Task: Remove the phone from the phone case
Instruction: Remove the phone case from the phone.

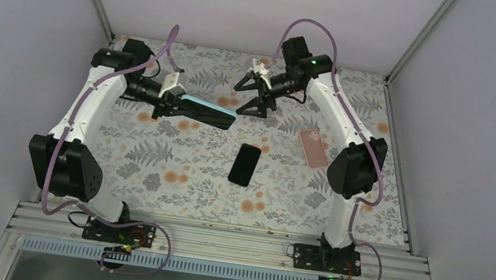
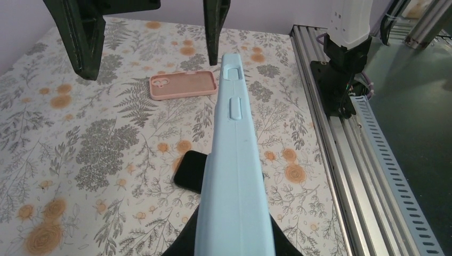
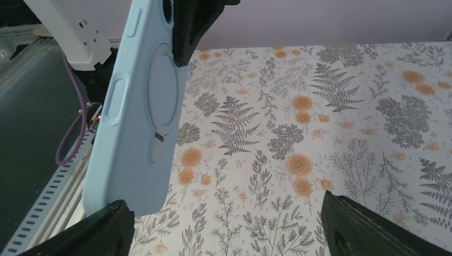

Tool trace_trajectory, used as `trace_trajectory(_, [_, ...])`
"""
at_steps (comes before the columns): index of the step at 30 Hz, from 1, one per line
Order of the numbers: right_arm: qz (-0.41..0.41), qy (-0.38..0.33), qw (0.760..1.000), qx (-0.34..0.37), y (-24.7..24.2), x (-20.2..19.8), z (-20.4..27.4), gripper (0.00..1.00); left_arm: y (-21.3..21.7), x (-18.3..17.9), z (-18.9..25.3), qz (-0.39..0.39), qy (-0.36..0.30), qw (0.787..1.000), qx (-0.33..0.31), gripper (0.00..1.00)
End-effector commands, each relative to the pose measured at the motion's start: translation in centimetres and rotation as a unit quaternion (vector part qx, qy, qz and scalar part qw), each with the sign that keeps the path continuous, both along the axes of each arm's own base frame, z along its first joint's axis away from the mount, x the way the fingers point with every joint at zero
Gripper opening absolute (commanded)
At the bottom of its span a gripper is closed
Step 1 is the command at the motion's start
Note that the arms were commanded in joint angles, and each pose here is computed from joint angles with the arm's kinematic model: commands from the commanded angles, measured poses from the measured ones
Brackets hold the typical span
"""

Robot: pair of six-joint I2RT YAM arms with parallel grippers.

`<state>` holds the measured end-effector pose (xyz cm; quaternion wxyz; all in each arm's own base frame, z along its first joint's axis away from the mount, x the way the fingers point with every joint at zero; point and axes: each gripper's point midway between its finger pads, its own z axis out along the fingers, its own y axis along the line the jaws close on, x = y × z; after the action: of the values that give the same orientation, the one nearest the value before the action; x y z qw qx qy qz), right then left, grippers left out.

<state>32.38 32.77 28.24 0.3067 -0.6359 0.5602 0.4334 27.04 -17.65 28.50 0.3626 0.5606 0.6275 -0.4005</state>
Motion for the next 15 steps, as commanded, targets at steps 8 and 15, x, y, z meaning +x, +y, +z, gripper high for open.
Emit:
trace_trajectory(8, [0.024,0.009,1.0,0.016,0.3,-0.7,0.5,0.87,-0.6,0.4,1.5,-0.007,-0.027,0.999,-0.028,0.02])
trace_trajectory(15, [0.022,-0.003,1.0,-0.012,-0.4,-1.2,-0.3,0.79,-0.6,0.5,1.8,-0.006,-0.033,0.999,-0.027,0.02])
